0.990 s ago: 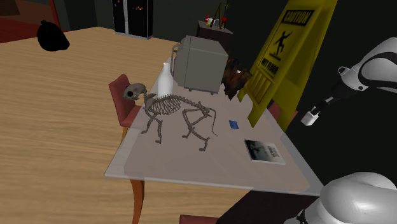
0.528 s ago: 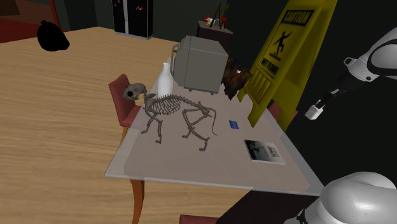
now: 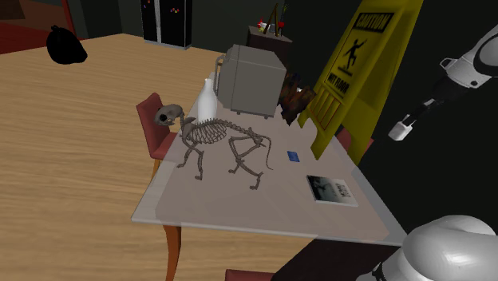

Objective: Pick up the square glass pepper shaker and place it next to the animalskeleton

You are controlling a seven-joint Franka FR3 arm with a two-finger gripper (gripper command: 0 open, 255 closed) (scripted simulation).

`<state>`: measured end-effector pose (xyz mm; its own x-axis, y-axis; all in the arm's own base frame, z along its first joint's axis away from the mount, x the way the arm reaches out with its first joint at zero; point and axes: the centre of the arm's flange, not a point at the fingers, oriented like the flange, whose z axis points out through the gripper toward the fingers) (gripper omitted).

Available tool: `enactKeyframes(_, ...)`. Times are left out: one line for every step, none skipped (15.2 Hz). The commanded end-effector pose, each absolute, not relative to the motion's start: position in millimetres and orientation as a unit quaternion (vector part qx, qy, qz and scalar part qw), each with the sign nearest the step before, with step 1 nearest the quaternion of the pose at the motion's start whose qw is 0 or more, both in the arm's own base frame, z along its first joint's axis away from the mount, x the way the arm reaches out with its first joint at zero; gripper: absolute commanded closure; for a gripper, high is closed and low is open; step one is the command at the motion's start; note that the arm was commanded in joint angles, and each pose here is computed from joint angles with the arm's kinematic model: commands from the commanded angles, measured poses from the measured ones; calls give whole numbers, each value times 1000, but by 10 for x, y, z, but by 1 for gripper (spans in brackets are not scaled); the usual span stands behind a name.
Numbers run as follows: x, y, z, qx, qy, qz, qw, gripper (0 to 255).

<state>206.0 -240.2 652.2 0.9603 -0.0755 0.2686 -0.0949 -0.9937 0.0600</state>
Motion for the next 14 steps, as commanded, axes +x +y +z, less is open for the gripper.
enactKeyframes(2053,-2402,6632,989,-43,134,36,255)
enactKeyframes(2053,-2402,6685,989,-43,134,36,255)
enactKeyframes(2053,-2402,6738,989,-43,134,36,255)
enactKeyframes(2053,-2402,6791,989,-43,134,36,255)
enactKeyframes(2053,-2402,6843,989,-43,134,36,255)
enactKeyframes(2053,-2402,6896,989,-43,134,36,255)
enactKeyframes(2053,-2402,6949,989,-43,134,36,255)
enactKeyframes(2053,-2402,7002,989,-43,134,36,255)
enactKeyframes(2053,-2402,7055,989,-43,134,36,255)
enactKeyframes(2053,-2402,7107,989,-43,134,36,255)
enactKeyframes(2053,-2402,7160,989,-43,134,36,255)
enactKeyframes(2053,-2402,7213,989,-43,134,36,255)
enactKeyframes(2053,-2402,7266,989,-43,134,36,255)
enactKeyframes(2053,-2401,7283,989,-43,134,36,255)
